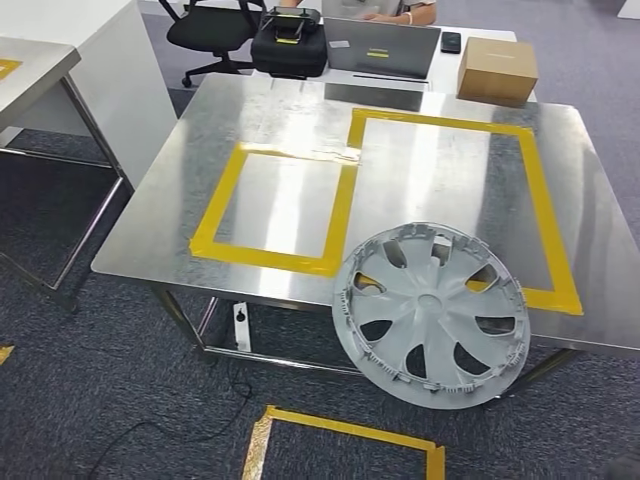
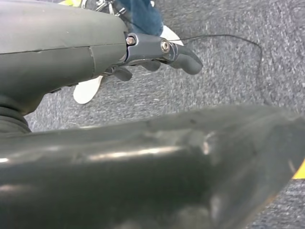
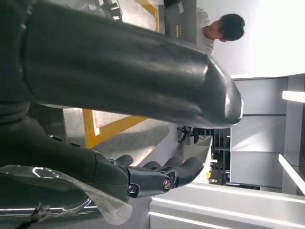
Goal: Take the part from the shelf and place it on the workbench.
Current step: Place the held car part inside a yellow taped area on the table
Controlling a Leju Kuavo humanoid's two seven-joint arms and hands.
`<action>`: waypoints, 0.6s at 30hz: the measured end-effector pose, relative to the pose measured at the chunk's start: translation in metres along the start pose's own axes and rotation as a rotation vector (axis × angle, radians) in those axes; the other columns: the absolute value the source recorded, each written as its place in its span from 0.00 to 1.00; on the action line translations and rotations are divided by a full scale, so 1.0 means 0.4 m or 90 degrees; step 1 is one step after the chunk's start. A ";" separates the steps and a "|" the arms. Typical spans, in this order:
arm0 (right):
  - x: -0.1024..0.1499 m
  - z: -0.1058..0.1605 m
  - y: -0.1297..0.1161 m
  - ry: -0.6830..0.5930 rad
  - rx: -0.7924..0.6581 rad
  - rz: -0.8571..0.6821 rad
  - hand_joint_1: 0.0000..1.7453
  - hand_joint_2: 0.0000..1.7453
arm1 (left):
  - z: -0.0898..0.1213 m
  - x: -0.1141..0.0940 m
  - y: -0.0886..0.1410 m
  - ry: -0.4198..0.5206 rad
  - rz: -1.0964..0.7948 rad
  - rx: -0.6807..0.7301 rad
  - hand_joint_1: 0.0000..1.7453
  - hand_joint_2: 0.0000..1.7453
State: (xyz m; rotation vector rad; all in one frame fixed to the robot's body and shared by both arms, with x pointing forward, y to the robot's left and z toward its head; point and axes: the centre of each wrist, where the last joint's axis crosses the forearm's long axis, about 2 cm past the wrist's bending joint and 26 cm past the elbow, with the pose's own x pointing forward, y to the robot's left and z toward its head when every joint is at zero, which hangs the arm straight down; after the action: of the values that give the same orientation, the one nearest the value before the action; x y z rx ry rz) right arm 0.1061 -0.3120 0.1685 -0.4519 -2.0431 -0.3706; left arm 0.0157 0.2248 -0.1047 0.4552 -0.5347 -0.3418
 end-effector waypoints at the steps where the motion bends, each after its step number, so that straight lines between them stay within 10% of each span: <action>1: 0.000 0.000 0.000 0.001 0.000 0.001 0.00 0.00 | 0.000 0.000 -0.001 0.000 0.000 0.000 0.00 0.00; 18: -0.001 0.002 0.000 0.011 -0.008 0.005 0.00 0.00 | 0.002 -0.002 -0.001 0.006 -0.002 -0.002 0.00 0.00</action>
State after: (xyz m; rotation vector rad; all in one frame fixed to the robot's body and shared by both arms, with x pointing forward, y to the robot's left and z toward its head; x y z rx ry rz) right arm 0.1057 -0.3116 0.1676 -0.4635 -2.0233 -0.3816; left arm 0.0145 0.2247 -0.1047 0.4544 -0.5242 -0.3435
